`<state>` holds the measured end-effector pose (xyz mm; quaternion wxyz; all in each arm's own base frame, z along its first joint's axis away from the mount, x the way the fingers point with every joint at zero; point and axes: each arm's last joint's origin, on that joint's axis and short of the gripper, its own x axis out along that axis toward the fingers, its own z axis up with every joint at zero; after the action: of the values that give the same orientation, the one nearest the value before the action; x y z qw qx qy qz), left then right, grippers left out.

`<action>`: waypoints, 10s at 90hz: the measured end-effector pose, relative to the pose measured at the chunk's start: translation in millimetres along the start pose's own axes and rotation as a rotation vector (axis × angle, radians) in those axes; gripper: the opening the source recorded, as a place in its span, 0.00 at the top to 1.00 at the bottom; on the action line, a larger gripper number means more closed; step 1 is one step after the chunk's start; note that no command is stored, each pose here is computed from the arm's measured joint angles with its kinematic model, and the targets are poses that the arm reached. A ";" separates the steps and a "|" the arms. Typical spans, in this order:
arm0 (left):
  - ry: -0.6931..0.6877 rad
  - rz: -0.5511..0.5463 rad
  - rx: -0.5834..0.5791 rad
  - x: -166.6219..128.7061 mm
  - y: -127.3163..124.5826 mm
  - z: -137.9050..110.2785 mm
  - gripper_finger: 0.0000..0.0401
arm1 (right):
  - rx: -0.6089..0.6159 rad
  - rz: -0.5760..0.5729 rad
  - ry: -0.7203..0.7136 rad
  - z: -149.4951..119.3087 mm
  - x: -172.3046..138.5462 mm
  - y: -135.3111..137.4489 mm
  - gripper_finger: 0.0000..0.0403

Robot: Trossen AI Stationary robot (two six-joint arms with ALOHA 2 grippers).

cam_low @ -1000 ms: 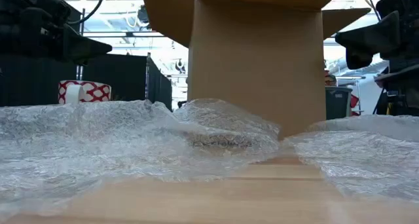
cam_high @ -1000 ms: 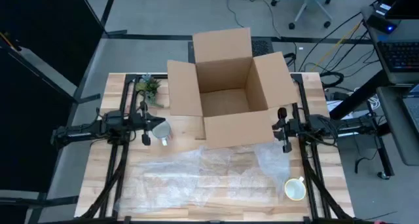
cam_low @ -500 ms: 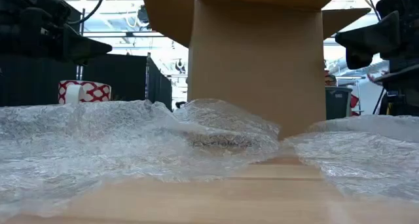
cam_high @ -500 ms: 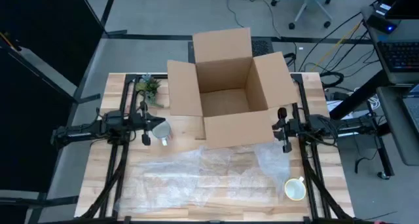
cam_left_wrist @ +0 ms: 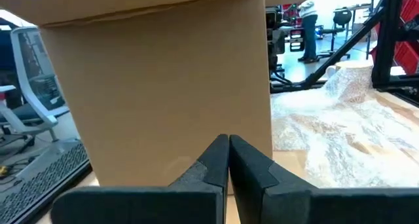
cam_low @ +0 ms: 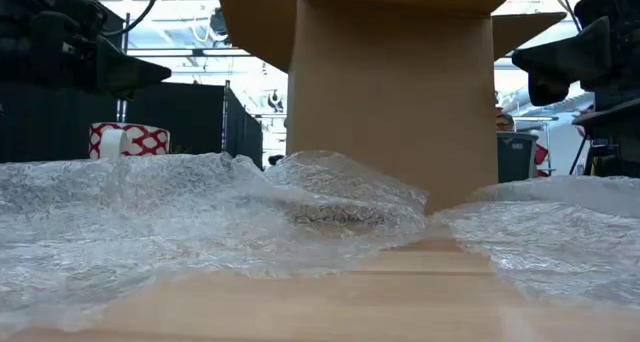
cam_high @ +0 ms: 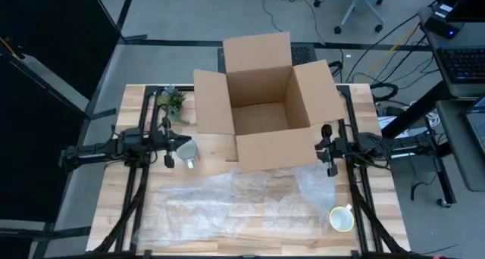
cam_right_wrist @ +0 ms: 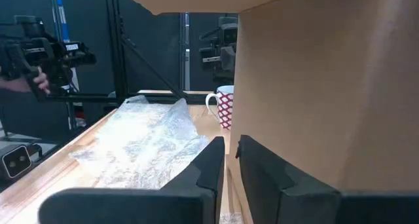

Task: Wrap mug
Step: Move the left bubble wrap to the top left, then wrap the yellow mug with the bubble wrap

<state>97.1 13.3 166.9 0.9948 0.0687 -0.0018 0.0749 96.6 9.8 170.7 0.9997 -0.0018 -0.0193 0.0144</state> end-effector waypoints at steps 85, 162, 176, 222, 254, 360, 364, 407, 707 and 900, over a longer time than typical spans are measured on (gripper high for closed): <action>-0.057 -0.076 -0.320 -4.1 4.5 87.6 1.00 | 0.329 0.027 -0.191 18.6 -1.8 -0.4 0.92; 0.709 -0.265 -0.327 49.5 -58.3 205.8 1.00 | 0.375 0.576 0.193 201.5 49.0 38.2 0.92; 0.753 -0.305 -0.344 48.3 -83.7 202.4 1.00 | 0.425 0.586 0.438 202.2 75.8 70.6 0.92; 1.040 -0.227 -0.292 92.4 -187.9 131.2 1.00 | 0.235 0.190 0.817 141.1 93.9 160.9 0.92; 1.192 -0.263 -0.263 123.0 -182.2 102.6 0.87 | 0.081 0.100 1.013 72.8 125.8 193.9 0.92; 1.423 0.038 0.034 148.1 -192.7 84.2 1.00 | 0.094 0.110 0.982 -12.0 171.4 234.5 0.92; 1.404 0.076 0.037 139.1 -187.4 105.0 1.00 | 0.094 0.111 0.980 -11.9 171.6 234.6 0.92; 0.928 0.286 -0.093 52.7 -108.9 227.6 1.00 | 0.089 0.119 0.953 -10.6 178.3 230.7 0.92; 0.608 -0.248 -0.160 236.0 -227.7 9.2 0.45 | -0.100 0.076 1.189 24.0 241.8 181.8 0.99; 1.165 0.159 -0.052 179.3 -204.7 -16.6 0.46 | -0.100 -0.187 1.622 -16.7 237.7 166.3 0.99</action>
<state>304.9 -158.2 125.0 0.8244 -0.0086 0.5383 0.1747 329.9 182.8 162.5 0.6985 -0.0545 0.7095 -0.0759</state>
